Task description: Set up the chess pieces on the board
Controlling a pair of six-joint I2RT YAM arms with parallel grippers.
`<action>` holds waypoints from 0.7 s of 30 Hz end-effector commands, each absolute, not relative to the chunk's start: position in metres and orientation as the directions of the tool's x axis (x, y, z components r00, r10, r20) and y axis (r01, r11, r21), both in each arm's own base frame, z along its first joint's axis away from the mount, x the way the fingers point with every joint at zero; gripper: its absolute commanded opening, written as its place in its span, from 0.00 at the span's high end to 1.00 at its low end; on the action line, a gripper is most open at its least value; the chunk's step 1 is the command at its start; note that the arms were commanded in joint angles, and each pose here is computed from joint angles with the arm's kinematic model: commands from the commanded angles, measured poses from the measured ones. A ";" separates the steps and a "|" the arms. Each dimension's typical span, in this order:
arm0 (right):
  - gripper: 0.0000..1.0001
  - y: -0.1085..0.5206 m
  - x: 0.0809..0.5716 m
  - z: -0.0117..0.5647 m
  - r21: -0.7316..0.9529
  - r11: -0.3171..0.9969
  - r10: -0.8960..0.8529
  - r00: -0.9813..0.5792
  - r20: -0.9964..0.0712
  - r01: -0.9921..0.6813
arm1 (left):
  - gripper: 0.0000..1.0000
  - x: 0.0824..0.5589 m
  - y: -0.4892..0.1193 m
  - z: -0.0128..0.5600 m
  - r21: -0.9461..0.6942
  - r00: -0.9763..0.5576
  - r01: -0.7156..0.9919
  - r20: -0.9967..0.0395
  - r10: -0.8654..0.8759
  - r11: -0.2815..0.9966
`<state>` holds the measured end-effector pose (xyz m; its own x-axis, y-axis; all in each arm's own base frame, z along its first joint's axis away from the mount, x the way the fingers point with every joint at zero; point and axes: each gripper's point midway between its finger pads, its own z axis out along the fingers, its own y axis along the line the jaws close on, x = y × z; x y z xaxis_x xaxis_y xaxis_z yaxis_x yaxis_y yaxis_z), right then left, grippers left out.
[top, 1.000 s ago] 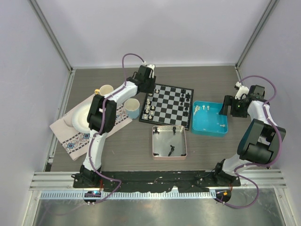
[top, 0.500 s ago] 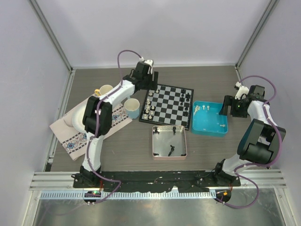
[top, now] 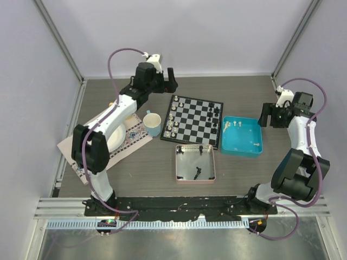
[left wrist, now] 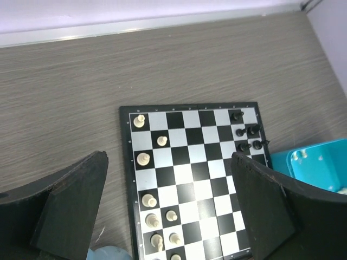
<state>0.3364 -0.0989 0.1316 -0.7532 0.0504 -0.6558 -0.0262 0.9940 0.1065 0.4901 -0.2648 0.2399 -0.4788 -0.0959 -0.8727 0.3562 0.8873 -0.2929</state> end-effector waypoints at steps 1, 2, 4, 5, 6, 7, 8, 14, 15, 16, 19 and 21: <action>0.15 -0.105 0.352 0.188 0.015 0.997 -0.040 -0.652 -0.757 -0.078 | 0.00 0.491 -0.239 0.291 -0.391 -0.380 0.363 -0.891 -0.249 0.846; 0.15 -0.103 0.353 0.196 0.015 0.996 -0.048 -0.636 -0.770 -0.093 | 0.00 0.488 -0.237 0.292 -0.417 -0.386 0.373 -0.882 -0.269 0.829; 0.15 -0.099 0.356 0.211 0.005 0.992 -0.071 -0.598 -0.799 -0.124 | 0.00 0.488 -0.219 0.297 -0.488 -0.384 0.352 -0.853 -0.353 0.799; 0.15 -0.095 0.356 0.220 0.001 0.991 -0.078 -0.575 -0.814 -0.137 | 0.00 0.486 -0.216 0.300 -0.517 -0.389 0.355 -0.839 -0.380 0.779; 0.15 -0.089 0.357 0.229 0.009 0.986 -0.084 -0.548 -0.832 -0.166 | 0.01 0.483 -0.215 0.303 -0.541 -0.400 0.373 -0.827 -0.396 0.754; 0.15 -0.087 0.359 0.234 0.010 0.984 -0.088 -0.530 -0.843 -0.178 | 0.00 0.483 -0.206 0.311 -0.567 -0.391 0.377 -0.814 -0.429 0.732; 0.15 -0.084 0.360 0.239 0.022 0.982 -0.079 -0.520 -0.851 -0.185 | 0.00 0.479 -0.204 0.306 -0.574 -0.403 0.381 -0.809 -0.428 0.725; 0.14 -0.044 0.364 0.230 0.252 0.907 0.018 -0.567 -0.823 -0.338 | 0.00 0.458 -0.196 0.315 -0.500 -0.392 0.433 -0.854 -0.342 0.750; 0.14 -0.040 0.365 0.224 0.293 0.893 0.037 -0.591 -0.806 -0.343 | 0.00 0.454 -0.195 0.312 -0.494 -0.405 0.427 -0.853 -0.328 0.757; 0.14 -0.035 0.367 0.222 0.296 0.890 0.036 -0.593 -0.804 -0.347 | 0.01 0.452 -0.193 0.316 -0.477 -0.393 0.434 -0.864 -0.316 0.764; 0.15 -0.030 0.370 0.218 0.254 0.911 0.031 -0.559 -0.829 -0.326 | 0.00 0.441 -0.174 0.310 -0.404 -0.369 0.385 -0.891 -0.263 0.830; 0.16 -0.017 0.370 0.215 0.266 0.906 0.038 -0.564 -0.825 -0.328 | 0.01 0.433 -0.160 0.315 -0.342 -0.314 0.366 -0.921 -0.231 0.866</action>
